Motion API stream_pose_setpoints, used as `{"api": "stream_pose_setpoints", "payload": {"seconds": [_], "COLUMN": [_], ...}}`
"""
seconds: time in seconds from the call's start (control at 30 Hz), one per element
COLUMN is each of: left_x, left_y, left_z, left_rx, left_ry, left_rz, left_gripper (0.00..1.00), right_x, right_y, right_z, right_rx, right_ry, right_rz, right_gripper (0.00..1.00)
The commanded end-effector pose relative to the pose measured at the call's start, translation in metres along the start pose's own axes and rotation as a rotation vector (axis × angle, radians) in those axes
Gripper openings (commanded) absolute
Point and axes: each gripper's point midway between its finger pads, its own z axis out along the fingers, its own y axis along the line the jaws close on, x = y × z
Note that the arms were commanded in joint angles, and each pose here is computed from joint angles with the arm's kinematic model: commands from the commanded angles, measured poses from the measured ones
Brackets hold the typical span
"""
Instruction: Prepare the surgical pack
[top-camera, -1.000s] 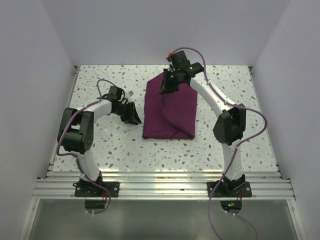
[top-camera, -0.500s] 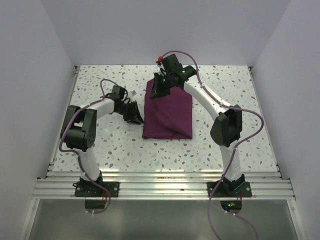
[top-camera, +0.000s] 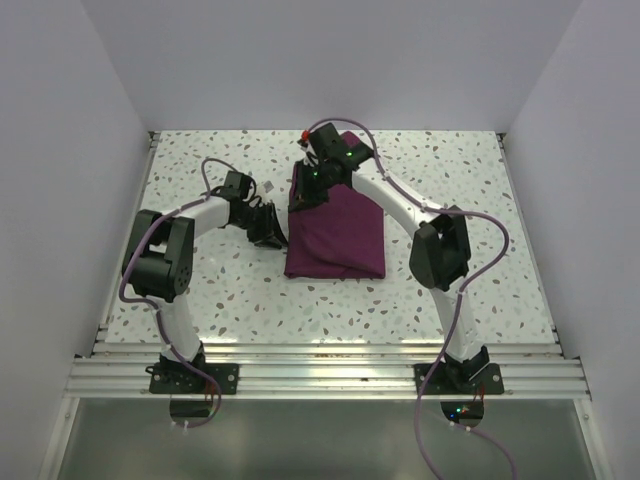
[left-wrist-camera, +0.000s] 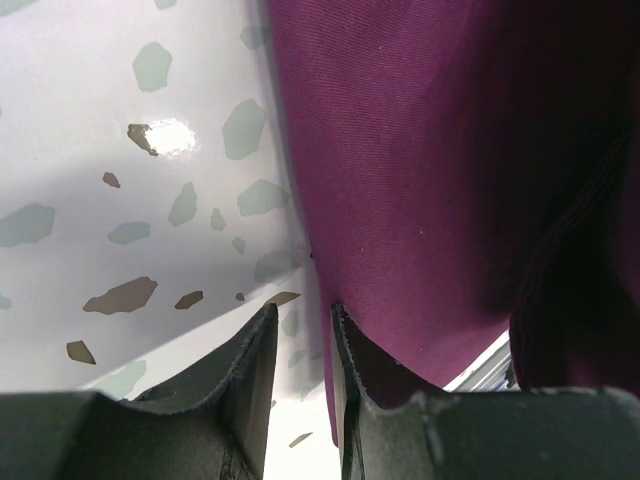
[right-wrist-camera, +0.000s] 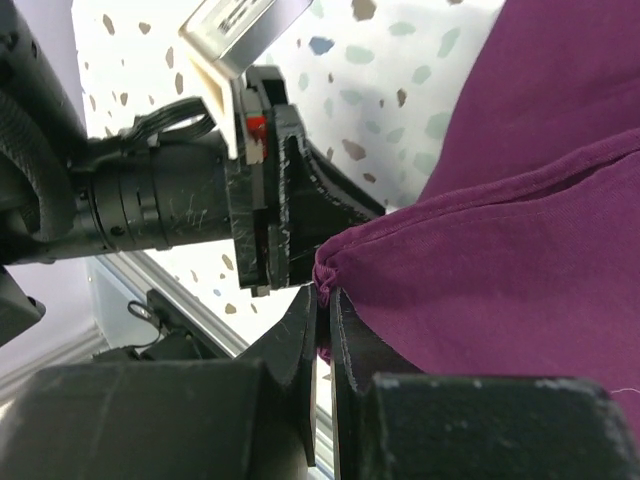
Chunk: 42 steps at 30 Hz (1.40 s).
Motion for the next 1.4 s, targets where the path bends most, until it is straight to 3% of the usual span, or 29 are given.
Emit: {"api": "stream_pose_setpoints", "payload": {"seconds": [0.0,0.57,0.67,0.8,0.83,0.93,1.13,1.2,1.23,1.27,1.37], "left_x": [-0.009,-0.006,-0.01,-0.021,-0.023,-0.032,-0.056,-0.061,-0.061,-0.062,-0.06], "left_y": [-0.005,0.027,0.03,0.023,0.022,0.018,-0.009,-0.027,-0.029,-0.03,-0.029], "left_z": [0.003,-0.023,-0.03,-0.038,-0.039,-0.047,-0.073,-0.072,-0.071,-0.07,-0.068], "left_rx": [0.014,-0.18,-0.201,-0.183,-0.184,-0.185,-0.138,-0.046,-0.037,-0.025,-0.017], "left_ry": [-0.02,-0.072,-0.075,-0.094,-0.096,-0.117,-0.217,-0.226,-0.223,-0.229,-0.242], "left_rz": [0.006,-0.088,-0.077,-0.044,-0.035,-0.029,0.022,0.035,0.025,0.023,0.002], "left_gripper": [0.31,0.33,0.34,0.38,0.39,0.4,0.35,0.21,0.09,0.06,0.08], "right_x": [0.0,0.022,0.03,0.027,0.021,0.01,0.001,0.011,0.012,0.023,0.033], "right_y": [0.024,0.009,0.005,0.007,0.011,0.005,-0.041,-0.065,-0.069,-0.087,-0.097], "right_z": [-0.006,0.03,0.035,0.029,0.025,0.01,-0.025,-0.035,-0.039,-0.039,-0.051], "right_rx": [-0.068,-0.061,-0.064,-0.059,-0.059,-0.039,-0.016,-0.015,-0.034,-0.017,-0.005], "right_ry": [-0.014,0.077,0.104,0.107,0.091,0.07,0.061,0.087,0.085,0.108,0.108], "right_rz": [-0.023,0.004,0.015,-0.012,-0.024,-0.042,0.056,0.118,0.112,0.14,0.115], "right_gripper": [0.0,0.01,0.21,0.38,0.51,0.59,0.54,0.37,0.31,0.23,0.12]}}
